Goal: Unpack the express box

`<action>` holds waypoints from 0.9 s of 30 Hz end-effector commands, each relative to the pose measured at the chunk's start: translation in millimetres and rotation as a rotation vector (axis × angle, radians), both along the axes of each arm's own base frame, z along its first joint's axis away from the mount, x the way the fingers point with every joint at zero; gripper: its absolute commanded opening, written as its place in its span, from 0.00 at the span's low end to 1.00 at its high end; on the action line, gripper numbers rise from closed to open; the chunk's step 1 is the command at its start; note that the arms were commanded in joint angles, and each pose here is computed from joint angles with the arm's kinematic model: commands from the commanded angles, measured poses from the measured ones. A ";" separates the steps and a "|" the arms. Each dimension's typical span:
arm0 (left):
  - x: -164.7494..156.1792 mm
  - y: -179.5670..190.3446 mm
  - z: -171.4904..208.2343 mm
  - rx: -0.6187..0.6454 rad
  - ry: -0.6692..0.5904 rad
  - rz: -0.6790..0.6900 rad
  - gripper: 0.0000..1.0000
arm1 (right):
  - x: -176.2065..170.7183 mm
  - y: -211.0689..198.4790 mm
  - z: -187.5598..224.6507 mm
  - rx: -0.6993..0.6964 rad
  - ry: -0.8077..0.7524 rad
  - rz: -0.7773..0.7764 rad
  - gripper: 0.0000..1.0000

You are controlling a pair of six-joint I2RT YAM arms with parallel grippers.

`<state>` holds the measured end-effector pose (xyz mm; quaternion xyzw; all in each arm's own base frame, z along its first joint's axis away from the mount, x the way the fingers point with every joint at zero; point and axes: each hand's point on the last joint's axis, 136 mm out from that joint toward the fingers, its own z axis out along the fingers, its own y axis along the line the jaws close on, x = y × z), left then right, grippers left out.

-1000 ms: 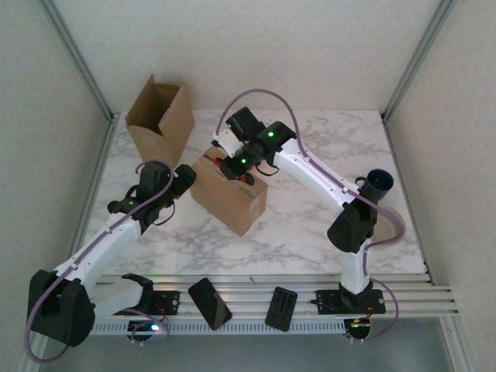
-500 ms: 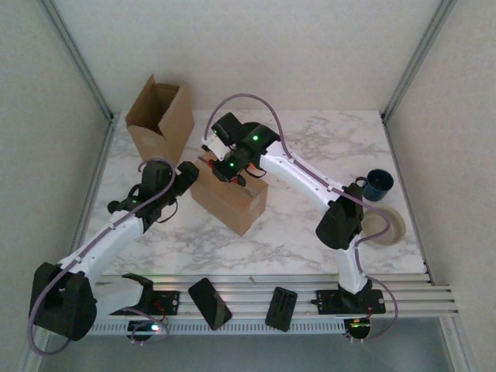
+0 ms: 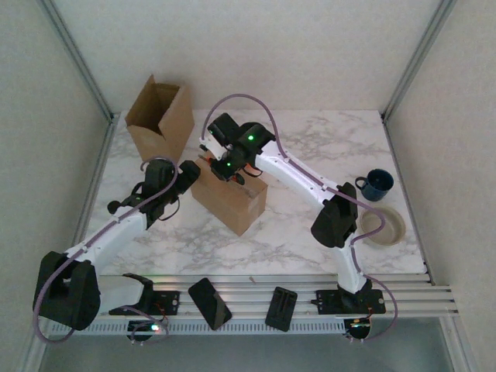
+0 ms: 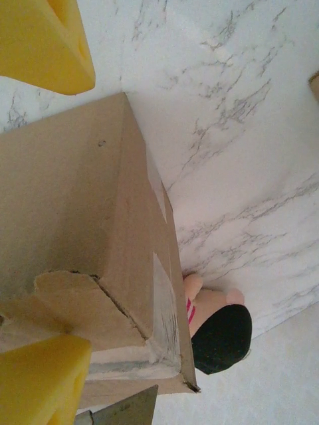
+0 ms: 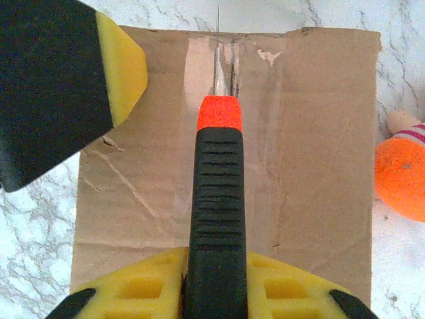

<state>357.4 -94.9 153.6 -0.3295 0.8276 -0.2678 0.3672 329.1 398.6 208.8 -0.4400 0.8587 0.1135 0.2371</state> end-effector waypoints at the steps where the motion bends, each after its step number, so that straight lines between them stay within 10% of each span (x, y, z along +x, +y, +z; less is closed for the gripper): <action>1: 1.4 4.8 -1.8 -0.018 0.003 0.028 0.92 | 0.8 2.1 -3.8 -0.029 -0.008 -0.010 0.00; 27: -2.5 7.6 -9.8 -0.015 0.020 0.039 0.92 | 6.7 -4.3 -13.0 -0.124 -0.055 -0.075 0.00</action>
